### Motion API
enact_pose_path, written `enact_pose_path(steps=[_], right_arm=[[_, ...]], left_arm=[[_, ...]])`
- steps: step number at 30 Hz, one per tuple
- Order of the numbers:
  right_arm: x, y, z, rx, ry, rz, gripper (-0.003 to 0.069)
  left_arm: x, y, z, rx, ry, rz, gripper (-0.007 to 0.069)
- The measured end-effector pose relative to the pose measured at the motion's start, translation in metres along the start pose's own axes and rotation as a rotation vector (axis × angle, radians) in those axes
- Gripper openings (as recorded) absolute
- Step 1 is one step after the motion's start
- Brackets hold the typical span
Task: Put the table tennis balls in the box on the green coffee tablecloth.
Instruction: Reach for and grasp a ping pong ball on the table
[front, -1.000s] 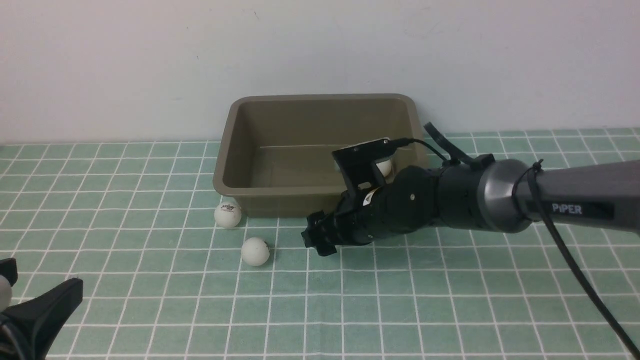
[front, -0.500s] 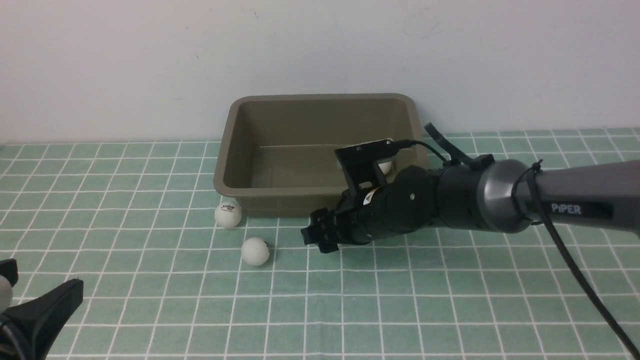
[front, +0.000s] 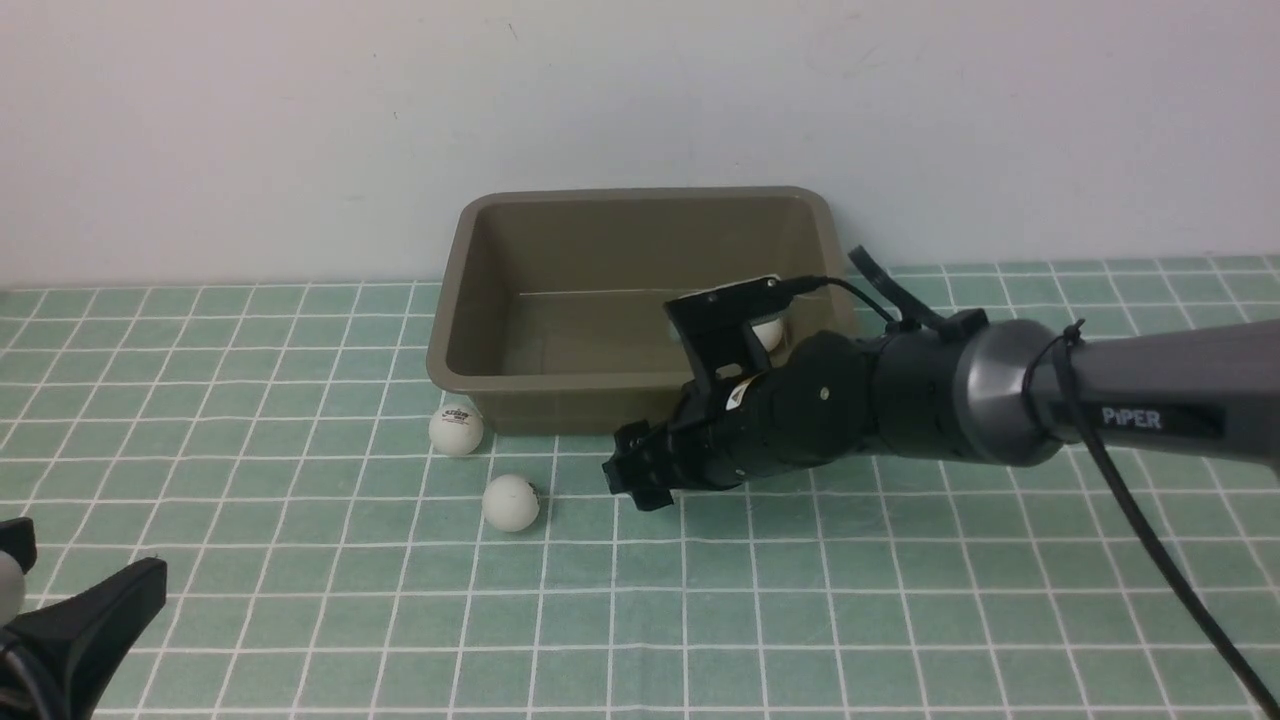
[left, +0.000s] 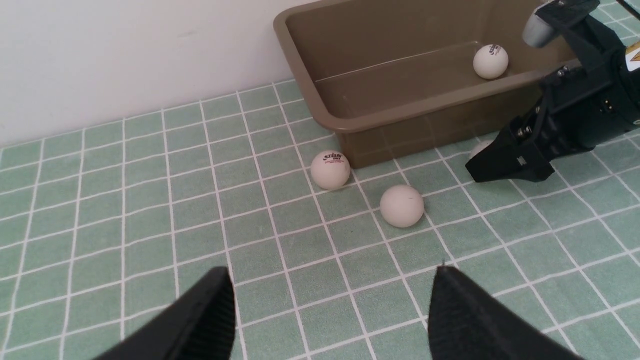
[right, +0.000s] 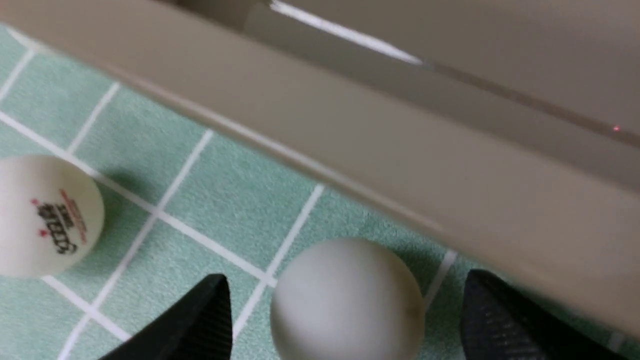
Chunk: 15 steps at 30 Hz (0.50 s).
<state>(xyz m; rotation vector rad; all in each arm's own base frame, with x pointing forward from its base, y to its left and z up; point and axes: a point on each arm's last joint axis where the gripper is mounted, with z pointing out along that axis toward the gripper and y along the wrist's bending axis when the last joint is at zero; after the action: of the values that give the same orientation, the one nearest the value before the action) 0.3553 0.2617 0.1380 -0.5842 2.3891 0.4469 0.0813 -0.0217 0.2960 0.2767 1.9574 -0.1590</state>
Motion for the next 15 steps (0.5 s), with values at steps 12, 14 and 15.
enact_pose_path(steps=[12,14,15], right_arm=[[0.0037,-0.0012,0.0051,0.004,0.010,-0.001,0.0546],[0.0053,-0.0017,0.0070,0.005,0.015,-0.001,0.0529],[0.0058,-0.0019,0.0079,0.006,0.015,0.002,0.0509]], left_arm=[[0.0000,0.0000,0.0000,0.000,0.000,0.000,0.0469],[0.0000,0.0000,0.0000,0.000,0.000,0.000,0.0469],[0.0000,0.0000,0.0000,0.000,0.000,0.000,0.0469]])
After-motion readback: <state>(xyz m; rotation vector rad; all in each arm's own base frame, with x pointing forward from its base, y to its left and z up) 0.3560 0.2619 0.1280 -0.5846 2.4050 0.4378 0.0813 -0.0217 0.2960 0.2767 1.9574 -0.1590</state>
